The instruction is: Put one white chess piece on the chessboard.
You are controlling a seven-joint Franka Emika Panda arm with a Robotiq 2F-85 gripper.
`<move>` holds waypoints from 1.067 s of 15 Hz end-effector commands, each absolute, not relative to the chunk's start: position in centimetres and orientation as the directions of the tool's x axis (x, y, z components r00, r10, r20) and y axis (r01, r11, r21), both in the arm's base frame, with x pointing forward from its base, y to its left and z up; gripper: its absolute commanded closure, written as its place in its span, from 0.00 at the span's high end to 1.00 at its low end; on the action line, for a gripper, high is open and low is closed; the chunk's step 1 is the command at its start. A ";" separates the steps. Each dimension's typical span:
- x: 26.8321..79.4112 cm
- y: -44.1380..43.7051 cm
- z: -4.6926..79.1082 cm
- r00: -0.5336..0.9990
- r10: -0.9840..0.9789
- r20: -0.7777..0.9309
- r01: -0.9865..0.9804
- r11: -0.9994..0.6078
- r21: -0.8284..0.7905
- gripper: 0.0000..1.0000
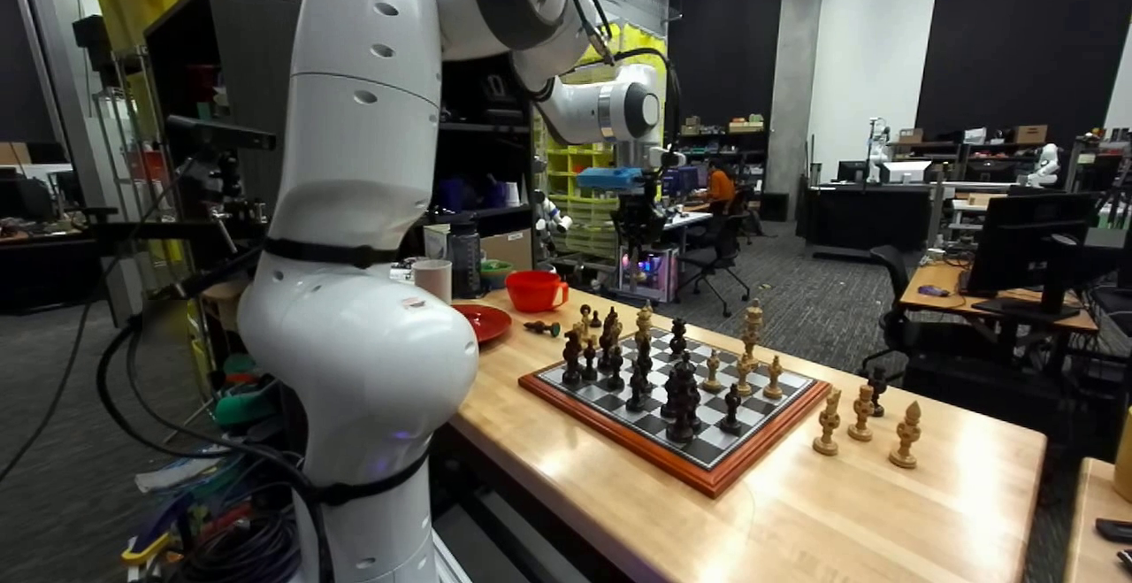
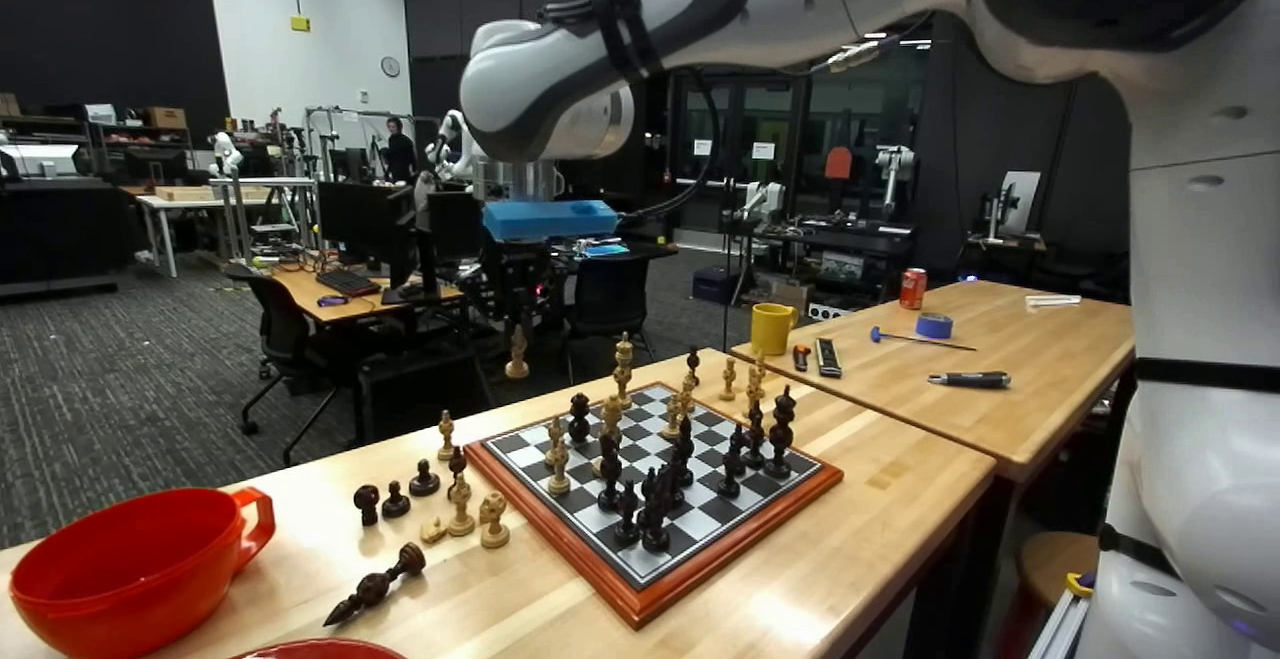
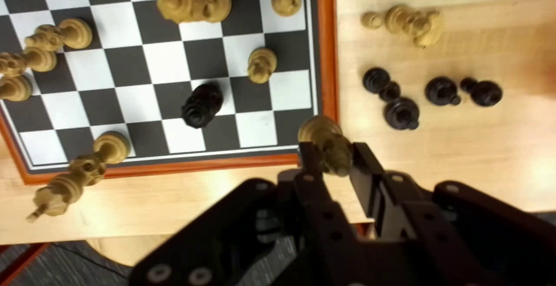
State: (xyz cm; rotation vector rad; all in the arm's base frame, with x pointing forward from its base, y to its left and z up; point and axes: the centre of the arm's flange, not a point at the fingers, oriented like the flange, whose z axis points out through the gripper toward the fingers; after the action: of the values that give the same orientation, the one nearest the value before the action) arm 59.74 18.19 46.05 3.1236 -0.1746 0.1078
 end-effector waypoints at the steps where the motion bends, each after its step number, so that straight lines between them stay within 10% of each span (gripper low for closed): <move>1: 64.8 15.0 46.1 0.954 -0.294 0.061 -0.296 -0.955 0.014 0.06; 16: 67.1 5.8 42.1 0.773 -0.619 -0.143 -0.602 -0.785 0.147 0.06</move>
State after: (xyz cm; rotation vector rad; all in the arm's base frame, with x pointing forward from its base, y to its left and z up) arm 66.45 5.91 42.06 2.8924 -0.9380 -0.1938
